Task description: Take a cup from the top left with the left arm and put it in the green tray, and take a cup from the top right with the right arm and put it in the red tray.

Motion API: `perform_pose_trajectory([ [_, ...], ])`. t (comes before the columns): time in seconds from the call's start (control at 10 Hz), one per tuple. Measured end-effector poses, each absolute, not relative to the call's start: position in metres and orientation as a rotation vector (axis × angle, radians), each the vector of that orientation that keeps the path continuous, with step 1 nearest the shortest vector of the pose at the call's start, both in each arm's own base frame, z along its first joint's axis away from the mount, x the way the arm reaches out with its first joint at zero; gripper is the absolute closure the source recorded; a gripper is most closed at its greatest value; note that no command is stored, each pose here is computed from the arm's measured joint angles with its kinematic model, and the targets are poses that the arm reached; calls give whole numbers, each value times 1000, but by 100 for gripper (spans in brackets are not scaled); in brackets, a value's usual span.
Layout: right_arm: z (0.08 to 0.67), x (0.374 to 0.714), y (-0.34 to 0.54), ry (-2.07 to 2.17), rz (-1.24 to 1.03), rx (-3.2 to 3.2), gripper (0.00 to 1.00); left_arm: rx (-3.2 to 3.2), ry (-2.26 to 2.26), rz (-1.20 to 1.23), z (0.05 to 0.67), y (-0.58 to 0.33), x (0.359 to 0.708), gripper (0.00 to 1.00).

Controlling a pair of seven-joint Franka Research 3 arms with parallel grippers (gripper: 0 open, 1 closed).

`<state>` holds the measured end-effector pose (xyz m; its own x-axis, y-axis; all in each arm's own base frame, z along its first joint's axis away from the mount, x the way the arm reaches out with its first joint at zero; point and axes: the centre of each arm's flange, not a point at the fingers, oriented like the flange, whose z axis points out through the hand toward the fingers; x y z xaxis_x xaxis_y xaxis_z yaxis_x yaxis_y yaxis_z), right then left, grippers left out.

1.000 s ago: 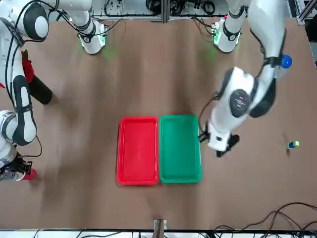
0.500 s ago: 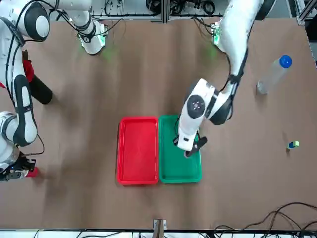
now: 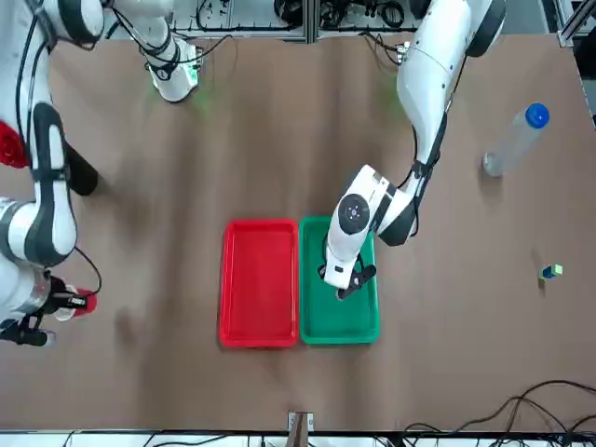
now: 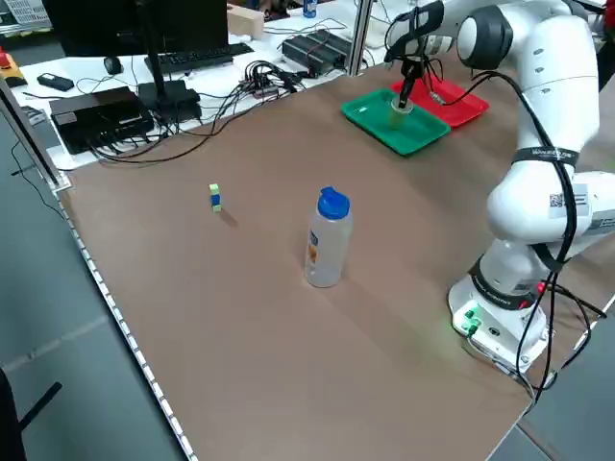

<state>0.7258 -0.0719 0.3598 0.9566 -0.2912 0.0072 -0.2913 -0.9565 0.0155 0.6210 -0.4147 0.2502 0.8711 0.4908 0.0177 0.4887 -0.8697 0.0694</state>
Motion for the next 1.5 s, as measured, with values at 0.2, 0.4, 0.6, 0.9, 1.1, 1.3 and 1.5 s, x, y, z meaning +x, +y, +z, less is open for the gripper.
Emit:
perform_pose_trajectory([
  [0.2, 387, 723, 27, -832, 21, 3033, 98, 2962, 786, 82, 260, -412, 628, 58],
  [0.4, 382, 712, 130, -1083, 12, 2964, 98, 2912, 794, 156, 305, -407, 640, 29],
  [0.6, 378, 695, 212, -1178, 11, 2980, 98, 2901, 855, 185, 378, -376, 648, 0],
  [0.9, 345, 668, 304, -1237, 51, 2991, 98, 2920, 951, 183, 463, -295, 658, 0],
  [1.1, 314, 660, 337, -1248, 79, 3005, 98, 2996, 894, 134, 497, -234, 659, 0],
  [1.3, 293, 651, 359, -1230, 82, 3015, 98, 3075, 798, 48, 511, -196, 653, 0],
  [1.5, 274, 645, 371, -1212, 80, 3016, 97, 3078, 688, 22, 531, -154, 652, 0],
])
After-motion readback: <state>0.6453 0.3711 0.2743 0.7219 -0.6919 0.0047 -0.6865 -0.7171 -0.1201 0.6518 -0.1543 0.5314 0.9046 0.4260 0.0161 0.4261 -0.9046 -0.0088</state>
